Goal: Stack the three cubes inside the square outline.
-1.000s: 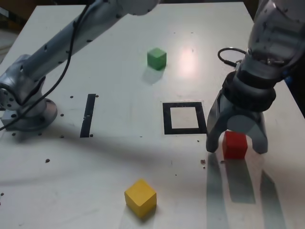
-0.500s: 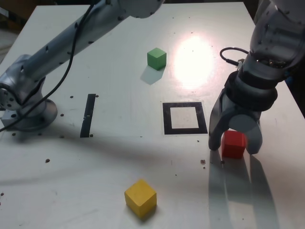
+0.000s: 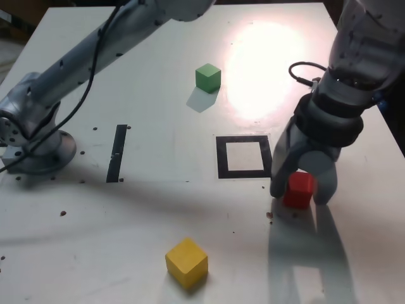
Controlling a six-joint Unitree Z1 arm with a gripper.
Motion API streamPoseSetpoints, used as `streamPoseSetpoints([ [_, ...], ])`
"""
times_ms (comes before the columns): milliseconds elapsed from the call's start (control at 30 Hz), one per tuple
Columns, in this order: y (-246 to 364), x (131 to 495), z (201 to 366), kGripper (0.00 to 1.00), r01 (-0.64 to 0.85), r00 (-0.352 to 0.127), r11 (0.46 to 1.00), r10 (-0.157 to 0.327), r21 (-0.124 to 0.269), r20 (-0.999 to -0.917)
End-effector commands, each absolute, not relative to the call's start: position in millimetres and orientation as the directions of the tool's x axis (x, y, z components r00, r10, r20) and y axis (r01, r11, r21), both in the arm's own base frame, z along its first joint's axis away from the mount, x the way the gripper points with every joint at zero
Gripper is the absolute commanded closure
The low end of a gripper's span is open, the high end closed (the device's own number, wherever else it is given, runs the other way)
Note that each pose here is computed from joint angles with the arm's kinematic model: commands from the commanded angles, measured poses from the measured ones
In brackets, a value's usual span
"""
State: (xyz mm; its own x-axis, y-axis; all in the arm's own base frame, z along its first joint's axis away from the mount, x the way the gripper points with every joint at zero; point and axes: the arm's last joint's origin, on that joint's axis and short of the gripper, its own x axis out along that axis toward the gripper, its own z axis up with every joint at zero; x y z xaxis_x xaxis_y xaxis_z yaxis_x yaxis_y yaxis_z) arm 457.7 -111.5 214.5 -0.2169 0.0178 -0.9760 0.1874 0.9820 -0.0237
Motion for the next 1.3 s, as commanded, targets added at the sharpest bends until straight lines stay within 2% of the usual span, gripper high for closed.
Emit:
streamPoseSetpoints([
  [0, -107, 448, 232.0, 0.68, 0.188, -0.200, 0.982, 0.021, -0.017, -0.9795],
  [200, -87, 419, 258.5, 0.68, 0.165, -0.184, 0.986, 0.027, -0.003, -0.9825],
  [433, -61, 391, 269.6, 0.68, 0.134, -0.162, 0.991, 0.016, -0.006, -0.9867],
  [667, -33, 376, 259.1, 0.68, 0.098, -0.167, 0.995, -0.007, -0.024, -0.9860],
  [867, -20, 376, 245.9, 0.68, 0.079, -0.168, 0.996, -0.030, -0.044, -0.9854],
  [1267, -6, 378, 226.9, 0.68, 0.058, -0.182, 0.997, -0.048, -0.059, -0.9822],
])
